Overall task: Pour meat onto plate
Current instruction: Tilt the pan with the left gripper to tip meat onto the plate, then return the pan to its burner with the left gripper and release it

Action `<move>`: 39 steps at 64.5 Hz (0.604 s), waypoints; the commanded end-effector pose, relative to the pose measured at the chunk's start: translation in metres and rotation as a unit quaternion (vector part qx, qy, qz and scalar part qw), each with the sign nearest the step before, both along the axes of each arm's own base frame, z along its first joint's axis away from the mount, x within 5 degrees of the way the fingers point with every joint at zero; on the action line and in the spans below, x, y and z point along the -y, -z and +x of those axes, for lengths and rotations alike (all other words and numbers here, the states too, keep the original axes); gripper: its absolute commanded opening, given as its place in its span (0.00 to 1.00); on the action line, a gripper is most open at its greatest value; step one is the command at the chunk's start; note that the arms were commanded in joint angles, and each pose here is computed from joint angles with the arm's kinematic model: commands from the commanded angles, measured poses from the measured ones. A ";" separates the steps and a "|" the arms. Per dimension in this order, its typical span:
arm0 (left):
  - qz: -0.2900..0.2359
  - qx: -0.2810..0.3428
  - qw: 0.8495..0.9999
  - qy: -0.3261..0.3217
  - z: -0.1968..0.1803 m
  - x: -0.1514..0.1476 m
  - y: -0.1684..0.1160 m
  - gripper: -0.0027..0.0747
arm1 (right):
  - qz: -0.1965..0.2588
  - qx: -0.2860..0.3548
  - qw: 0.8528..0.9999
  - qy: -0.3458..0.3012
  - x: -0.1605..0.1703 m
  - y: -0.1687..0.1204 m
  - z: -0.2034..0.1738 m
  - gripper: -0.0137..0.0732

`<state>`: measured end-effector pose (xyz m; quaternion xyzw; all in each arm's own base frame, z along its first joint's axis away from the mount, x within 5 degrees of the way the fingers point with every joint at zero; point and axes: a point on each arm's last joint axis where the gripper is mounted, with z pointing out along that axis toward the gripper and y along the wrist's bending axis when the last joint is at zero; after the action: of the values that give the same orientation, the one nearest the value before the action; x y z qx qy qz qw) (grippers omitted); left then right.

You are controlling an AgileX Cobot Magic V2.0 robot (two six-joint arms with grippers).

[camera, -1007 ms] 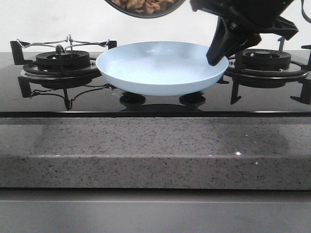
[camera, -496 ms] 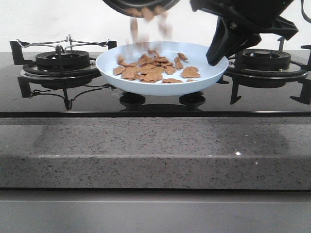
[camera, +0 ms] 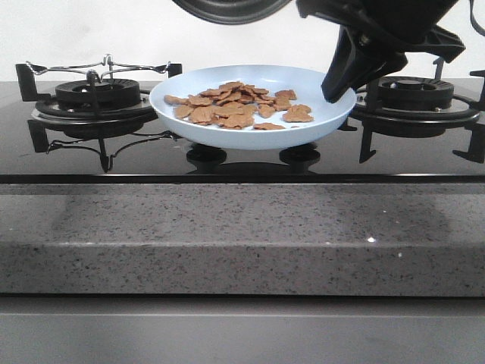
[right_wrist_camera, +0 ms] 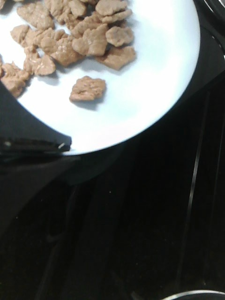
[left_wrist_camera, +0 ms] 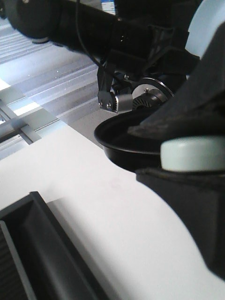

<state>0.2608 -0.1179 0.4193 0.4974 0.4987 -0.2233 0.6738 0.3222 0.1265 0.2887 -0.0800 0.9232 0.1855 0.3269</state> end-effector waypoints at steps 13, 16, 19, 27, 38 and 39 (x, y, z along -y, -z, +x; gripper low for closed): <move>-0.178 -0.157 0.949 -0.206 0.020 -0.028 -0.022 0.01 | 0.004 0.040 0.999 0.000 0.002 -0.019 -0.002 0.03; -0.196 -0.173 0.937 -0.230 0.023 -0.032 -0.022 0.01 | 0.004 0.040 0.999 0.000 0.002 -0.019 -0.002 0.03; -0.211 -0.183 0.927 -0.252 0.025 -0.036 -0.021 0.01 | 0.004 0.040 0.999 0.000 0.002 -0.019 -0.002 0.03; -0.241 -0.208 0.908 -0.272 0.030 -0.049 -0.020 0.01 | 0.004 0.040 0.999 0.000 0.002 -0.019 -0.002 0.03; -0.260 -0.279 0.888 -0.258 0.051 -0.073 -0.014 0.01 | 0.004 0.040 0.999 0.000 0.002 -0.019 -0.002 0.03; -0.259 -0.286 0.887 -0.252 0.053 -0.074 -0.014 0.01 | 0.004 0.040 0.999 0.000 0.002 -0.019 -0.002 0.03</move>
<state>0.3155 -0.0516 0.4131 0.0938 0.7173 -0.2478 0.6445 0.3218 0.1272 0.2886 -0.0812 0.9234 0.1859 0.3259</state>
